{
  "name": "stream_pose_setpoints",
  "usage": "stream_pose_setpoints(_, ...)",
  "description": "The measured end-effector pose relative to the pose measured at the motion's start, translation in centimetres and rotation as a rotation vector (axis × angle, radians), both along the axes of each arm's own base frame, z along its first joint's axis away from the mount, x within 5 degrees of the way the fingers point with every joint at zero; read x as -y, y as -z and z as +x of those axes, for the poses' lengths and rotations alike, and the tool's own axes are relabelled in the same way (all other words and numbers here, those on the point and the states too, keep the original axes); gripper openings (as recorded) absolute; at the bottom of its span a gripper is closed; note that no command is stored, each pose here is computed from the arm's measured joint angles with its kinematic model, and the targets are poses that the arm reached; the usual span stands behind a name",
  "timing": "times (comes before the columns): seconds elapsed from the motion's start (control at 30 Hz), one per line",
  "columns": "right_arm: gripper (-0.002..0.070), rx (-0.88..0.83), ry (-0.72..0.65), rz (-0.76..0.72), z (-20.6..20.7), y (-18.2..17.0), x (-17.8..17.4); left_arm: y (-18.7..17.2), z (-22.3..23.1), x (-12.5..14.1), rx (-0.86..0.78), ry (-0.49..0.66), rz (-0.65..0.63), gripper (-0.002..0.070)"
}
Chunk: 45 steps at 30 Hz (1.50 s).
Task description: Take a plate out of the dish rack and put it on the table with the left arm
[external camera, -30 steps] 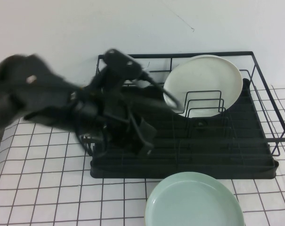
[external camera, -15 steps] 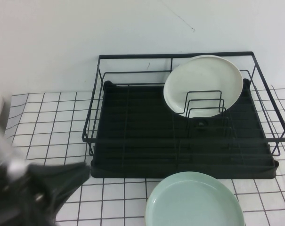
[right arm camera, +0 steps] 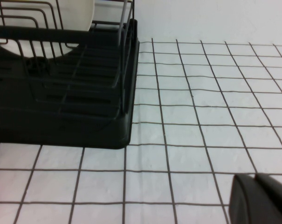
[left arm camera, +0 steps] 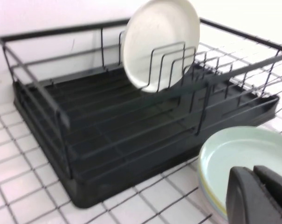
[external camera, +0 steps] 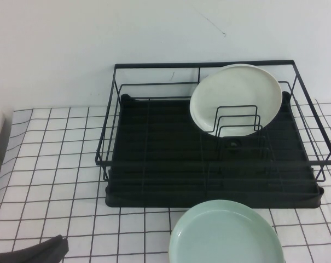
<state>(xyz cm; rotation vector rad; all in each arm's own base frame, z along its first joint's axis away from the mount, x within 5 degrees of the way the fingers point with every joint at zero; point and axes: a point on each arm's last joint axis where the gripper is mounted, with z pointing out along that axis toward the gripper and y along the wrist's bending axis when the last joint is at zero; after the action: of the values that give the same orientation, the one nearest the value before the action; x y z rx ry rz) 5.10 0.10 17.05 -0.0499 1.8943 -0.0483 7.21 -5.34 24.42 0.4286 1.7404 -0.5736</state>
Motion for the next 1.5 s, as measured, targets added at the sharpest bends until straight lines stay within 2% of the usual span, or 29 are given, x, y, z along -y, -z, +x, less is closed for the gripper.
stream_pose_setpoints(0.3,-0.0001,0.0,0.0,0.0,0.0,0.0,0.0,1.1,0.2,-0.3,0.019,-0.034,0.042,-0.0002)
stream_pose_setpoints(0.47,-0.0001,0.0,0.0,0.0,0.0,0.0,0.0,1.3,0.1,-1.0,0.114,-0.074,0.117,-0.0002)
stream_pose_setpoints(0.7,-0.0001,0.0,0.0,0.0,0.0,0.0,0.0,3.2,-0.8,-3.3,0.221,-0.313,0.111,-0.0002)
stream_pose_setpoints(0.83,-0.0001,0.0,0.0,0.0,0.0,0.0,0.0,4.3,-1.5,-4.4,0.226,-0.478,0.087,-0.0002)
stream_pose_setpoints(0.97,-0.0001,0.0,0.0,0.0,0.0,0.0,0.0,4.8,-1.5,-5.0,0.181,-0.574,0.074,-0.0002)
stream_pose_setpoints(1.3,-0.0001,0.0,0.0,0.0,0.0,0.0,0.0,6.8,-1.9,-5.0,-0.028,-0.567,0.123,-0.0002)
stream_pose_setpoints(1.5,-0.0001,0.0,0.0,0.0,0.0,0.0,0.0,6.9,-1.9,-5.0,-0.05,-0.563,0.13,-0.0002)
